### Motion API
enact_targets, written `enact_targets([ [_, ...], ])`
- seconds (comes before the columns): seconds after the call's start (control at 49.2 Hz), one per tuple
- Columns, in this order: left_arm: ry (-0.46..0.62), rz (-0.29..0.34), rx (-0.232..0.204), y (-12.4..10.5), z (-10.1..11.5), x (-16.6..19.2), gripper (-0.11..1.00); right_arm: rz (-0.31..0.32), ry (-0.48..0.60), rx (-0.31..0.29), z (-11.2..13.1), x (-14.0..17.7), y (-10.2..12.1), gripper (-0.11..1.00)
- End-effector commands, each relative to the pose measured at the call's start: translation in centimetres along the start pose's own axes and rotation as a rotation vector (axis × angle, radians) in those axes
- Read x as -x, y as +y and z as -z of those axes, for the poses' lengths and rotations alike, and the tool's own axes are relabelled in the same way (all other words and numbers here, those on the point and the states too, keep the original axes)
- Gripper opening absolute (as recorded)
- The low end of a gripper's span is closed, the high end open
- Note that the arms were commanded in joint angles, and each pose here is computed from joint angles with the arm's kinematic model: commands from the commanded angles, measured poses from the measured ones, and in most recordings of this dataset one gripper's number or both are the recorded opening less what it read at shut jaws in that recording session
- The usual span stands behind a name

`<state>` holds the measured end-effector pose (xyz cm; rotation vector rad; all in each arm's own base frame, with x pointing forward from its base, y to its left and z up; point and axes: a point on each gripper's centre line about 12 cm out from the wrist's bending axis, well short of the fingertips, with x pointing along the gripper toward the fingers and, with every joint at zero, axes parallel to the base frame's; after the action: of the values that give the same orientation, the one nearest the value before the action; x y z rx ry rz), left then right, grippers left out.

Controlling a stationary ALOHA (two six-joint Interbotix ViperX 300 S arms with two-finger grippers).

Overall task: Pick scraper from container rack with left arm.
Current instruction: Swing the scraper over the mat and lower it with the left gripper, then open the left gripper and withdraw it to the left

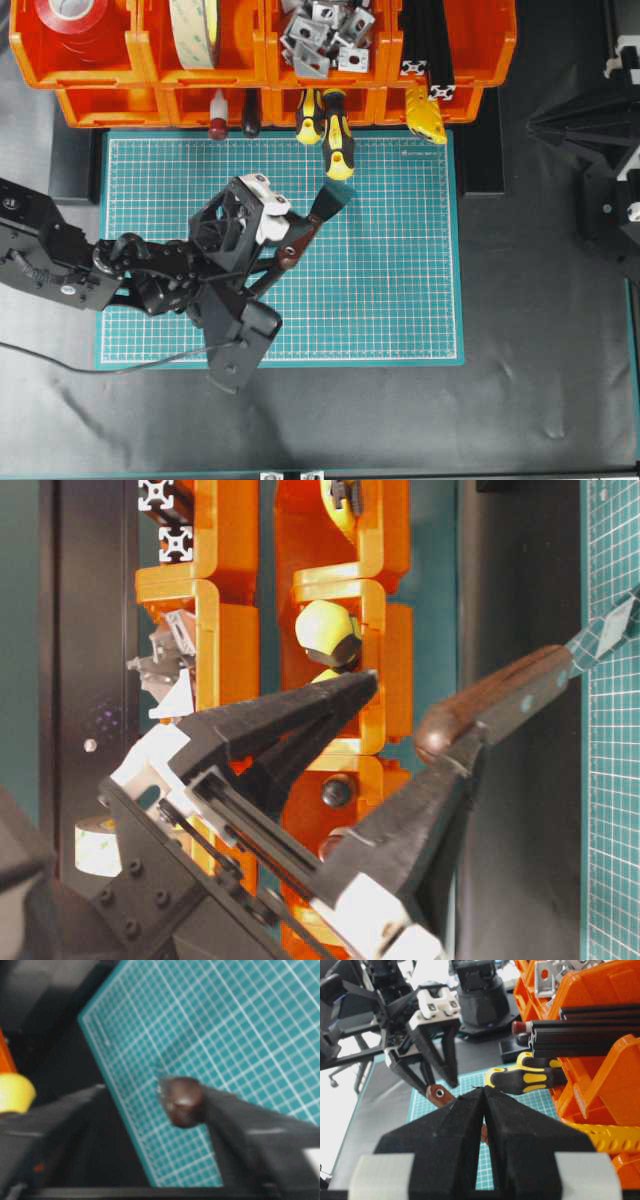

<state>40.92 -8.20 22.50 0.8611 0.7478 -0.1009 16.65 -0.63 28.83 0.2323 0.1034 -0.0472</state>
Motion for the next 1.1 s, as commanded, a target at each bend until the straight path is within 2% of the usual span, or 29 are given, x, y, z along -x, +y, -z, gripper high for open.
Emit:
enact_targets([
  [0.0, -0.012, -0.009, 0.080, 0.5, 0.0, 0.4, 0.84, -0.004, -0.020, -0.001, -1.1, 0.0, 0.2, 0.00],
  [0.061, -0.008, -0.006, 0.141, 0.3, 0.1, 0.5, 0.91, -0.003, -0.015, -0.001, -1.1, 0.0, 0.2, 0.00],
  [0.122, -0.001, 0.000, 0.211, -0.1, 0.2, 0.5, 0.90, -0.002, -0.009, -0.001, -1.0, 0.0, 0.2, 0.00],
  [0.183, 0.003, 0.005, 0.305, -0.4, 0.3, 0.5, 0.88, -0.002, -0.004, -0.001, -1.0, 0.0, 0.2, 0.00],
  [0.305, 0.024, 0.005, 0.548, -0.9, 0.8, 0.9, 0.89, -0.001, -0.001, -0.003, -0.9, 0.0, 0.2, 0.00],
  [0.325, 0.027, 0.000, 0.620, -0.9, 0.8, 1.1, 0.89, -0.001, 0.000, -0.003, -0.9, 0.0, 0.2, 0.00],
  [0.366, 0.031, 0.001, 0.709, -1.1, 1.1, 1.2, 0.89, -0.001, 0.000, -0.003, -0.9, 0.0, 0.2, 0.00],
  [0.427, 0.037, 0.005, 0.826, -1.5, 1.4, 1.4, 0.89, -0.001, 0.000, -0.003, -0.9, 0.0, 0.2, 0.00],
  [0.508, 0.044, 0.008, 0.935, -2.0, 1.9, 1.7, 0.89, 0.000, 0.003, -0.001, -0.9, 0.0, 0.2, 0.00],
  [0.732, 0.053, 0.017, 1.109, -2.7, 3.3, 3.0, 0.89, 0.000, 0.005, -0.001, -0.9, -0.1, 0.2, 0.00],
  [0.813, 0.043, 0.029, 1.151, -3.0, 3.5, 3.5, 0.89, 0.000, 0.003, -0.001, -0.9, 0.0, 0.2, 0.00],
  [0.894, 0.035, 0.045, 1.169, -3.3, 3.6, 4.0, 0.89, 0.000, 0.005, -0.001, -0.9, 0.0, 0.2, 0.00],
  [1.077, -0.030, 0.080, 1.173, -3.0, 3.0, 6.0, 0.89, 0.003, 0.018, -0.002, -0.7, 0.1, 0.2, 0.00],
])
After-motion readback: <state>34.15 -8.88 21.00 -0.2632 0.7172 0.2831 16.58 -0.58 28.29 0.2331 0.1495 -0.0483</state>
